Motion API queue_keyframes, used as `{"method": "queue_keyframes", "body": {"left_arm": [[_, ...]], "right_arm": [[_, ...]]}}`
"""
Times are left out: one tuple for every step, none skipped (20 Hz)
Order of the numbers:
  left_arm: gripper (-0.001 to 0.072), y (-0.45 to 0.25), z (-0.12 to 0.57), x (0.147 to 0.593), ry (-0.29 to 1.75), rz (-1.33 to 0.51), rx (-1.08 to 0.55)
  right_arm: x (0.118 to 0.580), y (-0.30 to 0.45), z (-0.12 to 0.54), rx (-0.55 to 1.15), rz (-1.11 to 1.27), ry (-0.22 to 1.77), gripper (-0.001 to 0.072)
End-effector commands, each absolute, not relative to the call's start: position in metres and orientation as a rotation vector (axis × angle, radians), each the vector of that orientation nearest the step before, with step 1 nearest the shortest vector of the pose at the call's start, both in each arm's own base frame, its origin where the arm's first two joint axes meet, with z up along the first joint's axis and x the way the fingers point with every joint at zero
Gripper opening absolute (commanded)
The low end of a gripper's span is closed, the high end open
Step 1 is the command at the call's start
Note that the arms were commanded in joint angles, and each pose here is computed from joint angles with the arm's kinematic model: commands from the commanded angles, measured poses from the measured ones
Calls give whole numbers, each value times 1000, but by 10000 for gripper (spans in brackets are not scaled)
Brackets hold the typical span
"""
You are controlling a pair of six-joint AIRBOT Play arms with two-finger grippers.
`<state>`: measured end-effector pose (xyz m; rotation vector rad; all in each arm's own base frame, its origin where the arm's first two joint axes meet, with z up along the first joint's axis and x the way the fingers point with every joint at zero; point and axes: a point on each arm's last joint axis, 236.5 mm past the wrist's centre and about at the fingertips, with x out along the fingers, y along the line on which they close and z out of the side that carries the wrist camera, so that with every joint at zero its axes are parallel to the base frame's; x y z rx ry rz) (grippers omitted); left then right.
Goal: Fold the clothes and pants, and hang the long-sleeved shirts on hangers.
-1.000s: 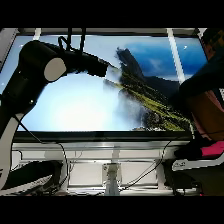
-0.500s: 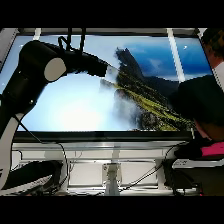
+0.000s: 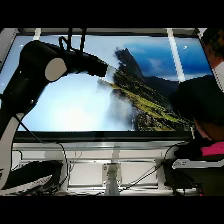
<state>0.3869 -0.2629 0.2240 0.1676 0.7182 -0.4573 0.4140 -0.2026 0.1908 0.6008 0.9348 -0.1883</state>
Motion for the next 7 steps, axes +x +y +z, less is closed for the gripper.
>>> {"method": "queue_keyframes", "body": {"left_arm": [[19,-263,222,388,721,-457,169],[19,-263,223,388,721,-457,169],[19,-263,223,388,721,-457,169],[19,-263,223,388,721,-457,169],[19,-263,223,388,721,-457,169],[19,-263,223,388,721,-457,169],[19,-263,223,388,721,-457,169]], "right_arm": [[454,-154,219,510,-24,831,521],[464,-139,227,466,12,804,520],[474,-123,236,427,46,771,520],[482,-107,243,393,77,743,520],[489,-91,249,370,107,721,519],[495,-74,254,340,140,703,520],[499,-59,257,324,166,692,519]]}}
